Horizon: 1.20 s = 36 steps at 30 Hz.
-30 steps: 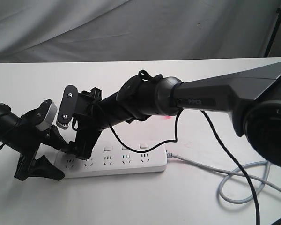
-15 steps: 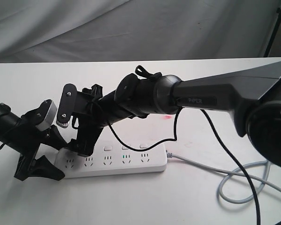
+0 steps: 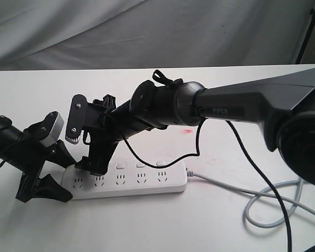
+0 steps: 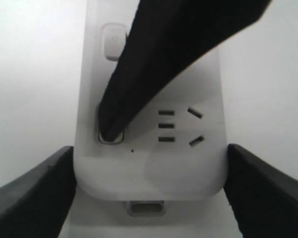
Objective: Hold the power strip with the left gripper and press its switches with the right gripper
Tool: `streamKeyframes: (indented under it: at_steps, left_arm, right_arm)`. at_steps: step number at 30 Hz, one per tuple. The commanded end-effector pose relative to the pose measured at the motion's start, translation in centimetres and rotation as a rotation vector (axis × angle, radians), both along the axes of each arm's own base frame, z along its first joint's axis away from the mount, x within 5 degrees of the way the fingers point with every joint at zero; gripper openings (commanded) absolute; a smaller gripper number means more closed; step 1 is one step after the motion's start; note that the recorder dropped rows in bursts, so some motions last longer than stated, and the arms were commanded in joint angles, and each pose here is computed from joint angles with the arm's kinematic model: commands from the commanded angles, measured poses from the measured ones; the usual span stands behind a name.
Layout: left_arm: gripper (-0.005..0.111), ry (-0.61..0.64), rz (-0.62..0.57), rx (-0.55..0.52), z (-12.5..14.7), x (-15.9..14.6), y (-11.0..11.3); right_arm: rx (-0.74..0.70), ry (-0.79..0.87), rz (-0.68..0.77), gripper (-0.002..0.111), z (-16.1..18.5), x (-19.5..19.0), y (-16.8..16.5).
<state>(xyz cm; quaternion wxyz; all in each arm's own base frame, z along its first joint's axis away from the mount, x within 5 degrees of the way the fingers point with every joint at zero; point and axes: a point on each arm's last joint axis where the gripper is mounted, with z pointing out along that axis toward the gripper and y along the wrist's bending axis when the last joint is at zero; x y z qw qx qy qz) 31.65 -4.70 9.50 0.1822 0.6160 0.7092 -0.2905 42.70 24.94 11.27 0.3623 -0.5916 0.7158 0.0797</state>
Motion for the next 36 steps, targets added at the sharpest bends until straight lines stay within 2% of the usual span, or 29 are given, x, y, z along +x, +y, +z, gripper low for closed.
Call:
streamKeyframes:
  at_steps: [1,9,14,24,30,36]
  left_arm:
    - [0.003,-0.001,-0.007,0.015,-0.2,0.0,0.0]
    - [0.003,-0.001,-0.007,0.015,-0.2,0.0,0.0]
    - [0.003,-0.001,-0.007,0.015,-0.2,0.0,0.0]
    - [0.003,-0.001,-0.007,0.015,-0.2,0.0,0.0]
    - [0.003,-0.001,-0.007,0.015,-0.2,0.0,0.0]
    - [0.003,-0.001,-0.007,0.015,-0.2,0.0,0.0]
  right_arm:
    - [-0.042,0.007,0.036,0.105,-0.9,-0.4,-0.6]
    - [0.062,-0.012,0.014,0.105,3.5,-0.7,-0.3]
    - [0.081,-0.04,-0.004,0.105,5.0,-0.6,-0.5]
    - [0.086,-0.032,-0.062,0.105,5.2,0.5,-2.6]
    - [0.101,0.057,-0.02,0.105,4.9,0.4,-4.1]
    - [0.101,0.065,-0.013,0.105,4.9,0.4,-4.2]
